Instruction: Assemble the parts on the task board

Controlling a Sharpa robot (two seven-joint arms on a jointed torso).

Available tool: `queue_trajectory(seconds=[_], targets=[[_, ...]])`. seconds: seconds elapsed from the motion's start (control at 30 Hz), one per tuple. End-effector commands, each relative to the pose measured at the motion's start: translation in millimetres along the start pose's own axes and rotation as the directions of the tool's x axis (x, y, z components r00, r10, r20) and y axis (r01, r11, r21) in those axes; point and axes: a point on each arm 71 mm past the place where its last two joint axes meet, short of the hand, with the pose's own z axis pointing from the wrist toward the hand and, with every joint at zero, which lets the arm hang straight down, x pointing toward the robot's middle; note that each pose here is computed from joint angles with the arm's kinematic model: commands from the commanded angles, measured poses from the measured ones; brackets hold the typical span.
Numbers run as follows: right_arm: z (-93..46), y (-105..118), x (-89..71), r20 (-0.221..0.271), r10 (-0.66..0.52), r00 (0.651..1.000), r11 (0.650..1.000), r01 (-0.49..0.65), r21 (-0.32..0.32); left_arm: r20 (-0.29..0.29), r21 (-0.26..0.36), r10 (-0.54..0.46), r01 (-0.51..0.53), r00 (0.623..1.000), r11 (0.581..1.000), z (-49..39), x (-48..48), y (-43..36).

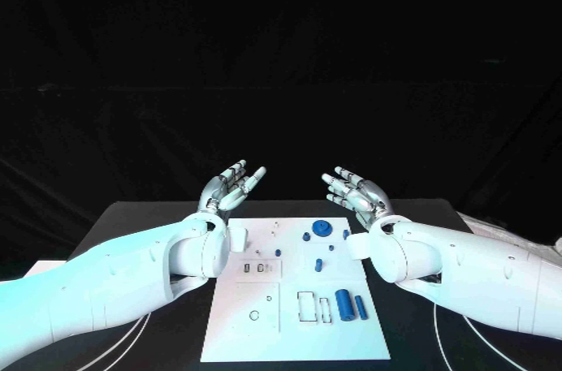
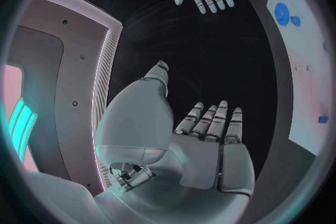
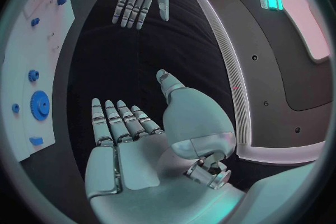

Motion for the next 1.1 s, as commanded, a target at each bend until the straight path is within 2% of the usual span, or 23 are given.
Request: queue_trajectory(seconds=[0.03,0.07,0.17,0.37,0.4,0.63,0.77,0.83,0.97,1.1], targets=[[2.8,-2,14.2,-0.22,0.011,0.975,1.0,-0.004,0.031,-0.073,0.016,-0.023,0.024,0.997,1.0,0.6,5.9,-2.0],[4.3,-2,15.5,-0.248,0.01,0.969,0.999,-0.001,0.037,-0.073,0.016,-0.023,0.024,0.997,1.0,0.6,5.9,-2.0],[6.4,-3,17.4,-0.29,0.008,0.957,0.999,0.006,0.046,-0.073,0.016,-0.023,0.024,0.997,1.0,0.6,5.9,-2.0],[7.7,-4,18.6,-0.318,0.006,0.948,0.999,0.012,0.053,-0.073,0.016,-0.023,0.024,0.997,1.0,0.6,5.9,-2.0],[14.4,11,-14.7,-0.178,-0.265,0.948,0.962,0.246,-0.121,-0.077,0.035,-0.044,0.047,0.996,0.998,-2.4,-9.9,-4.6],[15.4,22,-23.5,-0.161,-0.369,0.915,0.924,0.342,-0.171,-0.083,0.035,-0.048,0.051,0.995,0.998,-9.5,-18.1,-10.2],[15.9,30,-26.0,-0.178,-0.428,0.886,0.897,0.393,-0.201,-0.092,0.031,-0.051,0.054,0.994,0.998,-13.9,-20.9,-14.6],[16.3,34,-27.5,-0.184,-0.474,0.861,0.873,0.433,-0.223,-0.098,0.03,-0.055,0.058,0.994,0.998,-16.8,-21.9,-17.3],[19.5,49,-32.3,-0.169,-0.61,0.774,0.783,0.557,-0.275,-0.12,0.029,-0.065,0.069,0.991,0.997,-24.1,-22.7,-24.9],[22.0,62,-32.6,-0.146,-0.757,0.637,0.646,0.695,-0.316,-0.148,0.027,-0.081,0.086,0.986,0.996,-31.0,-21.5,-32.6]])
